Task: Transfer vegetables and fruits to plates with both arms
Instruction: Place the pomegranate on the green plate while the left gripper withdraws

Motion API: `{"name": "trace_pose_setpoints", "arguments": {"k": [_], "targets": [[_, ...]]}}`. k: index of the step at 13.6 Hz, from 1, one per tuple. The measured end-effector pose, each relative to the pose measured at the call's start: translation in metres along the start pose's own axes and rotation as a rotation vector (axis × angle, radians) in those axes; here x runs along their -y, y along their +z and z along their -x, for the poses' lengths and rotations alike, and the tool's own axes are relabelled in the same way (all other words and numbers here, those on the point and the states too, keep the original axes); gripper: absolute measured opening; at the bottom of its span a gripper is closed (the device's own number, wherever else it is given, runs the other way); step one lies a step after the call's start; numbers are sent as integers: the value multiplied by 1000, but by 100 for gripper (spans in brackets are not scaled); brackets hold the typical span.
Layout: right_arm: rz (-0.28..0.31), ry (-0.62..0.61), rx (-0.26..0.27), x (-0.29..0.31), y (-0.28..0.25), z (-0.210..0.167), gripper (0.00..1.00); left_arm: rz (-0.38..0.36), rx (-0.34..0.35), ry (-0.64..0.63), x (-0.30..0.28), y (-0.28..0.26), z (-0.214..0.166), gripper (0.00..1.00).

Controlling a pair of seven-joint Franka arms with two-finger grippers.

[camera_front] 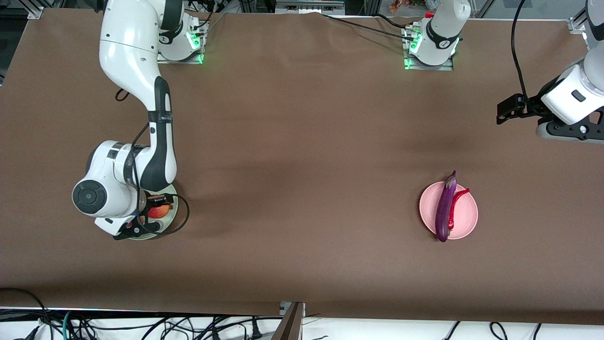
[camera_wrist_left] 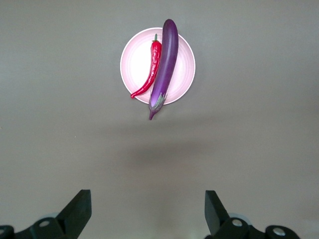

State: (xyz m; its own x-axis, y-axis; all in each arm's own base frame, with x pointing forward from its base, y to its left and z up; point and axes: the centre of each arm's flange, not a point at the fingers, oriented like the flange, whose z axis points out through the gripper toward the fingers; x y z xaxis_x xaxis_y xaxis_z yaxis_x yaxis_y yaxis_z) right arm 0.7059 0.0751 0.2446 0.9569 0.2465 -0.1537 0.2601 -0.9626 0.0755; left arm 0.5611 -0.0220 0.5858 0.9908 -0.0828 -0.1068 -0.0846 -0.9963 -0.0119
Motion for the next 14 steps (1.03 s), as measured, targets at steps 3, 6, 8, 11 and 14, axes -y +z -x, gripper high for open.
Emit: {"name": "trace_pose_setpoints", "arguments": {"k": [3,6,8,11,14], "targets": [[12,-12,-12,-5,16,1,83,0,-27,-19,10,-17,2,100],[15,-16,-23,-6,14,-1,99,1,-27,-28,15,-20,2,100],[1,-21,-45,-1,0,-4,100,1,-25,-23,13,-18,1,100],[-77,-38,-24,15,-33,-4,100,1,-24,-21,11,-18,1,100],[-107,-45,12,21,-69,-1,100,1,-24,-21,12,-18,1,100]]}}
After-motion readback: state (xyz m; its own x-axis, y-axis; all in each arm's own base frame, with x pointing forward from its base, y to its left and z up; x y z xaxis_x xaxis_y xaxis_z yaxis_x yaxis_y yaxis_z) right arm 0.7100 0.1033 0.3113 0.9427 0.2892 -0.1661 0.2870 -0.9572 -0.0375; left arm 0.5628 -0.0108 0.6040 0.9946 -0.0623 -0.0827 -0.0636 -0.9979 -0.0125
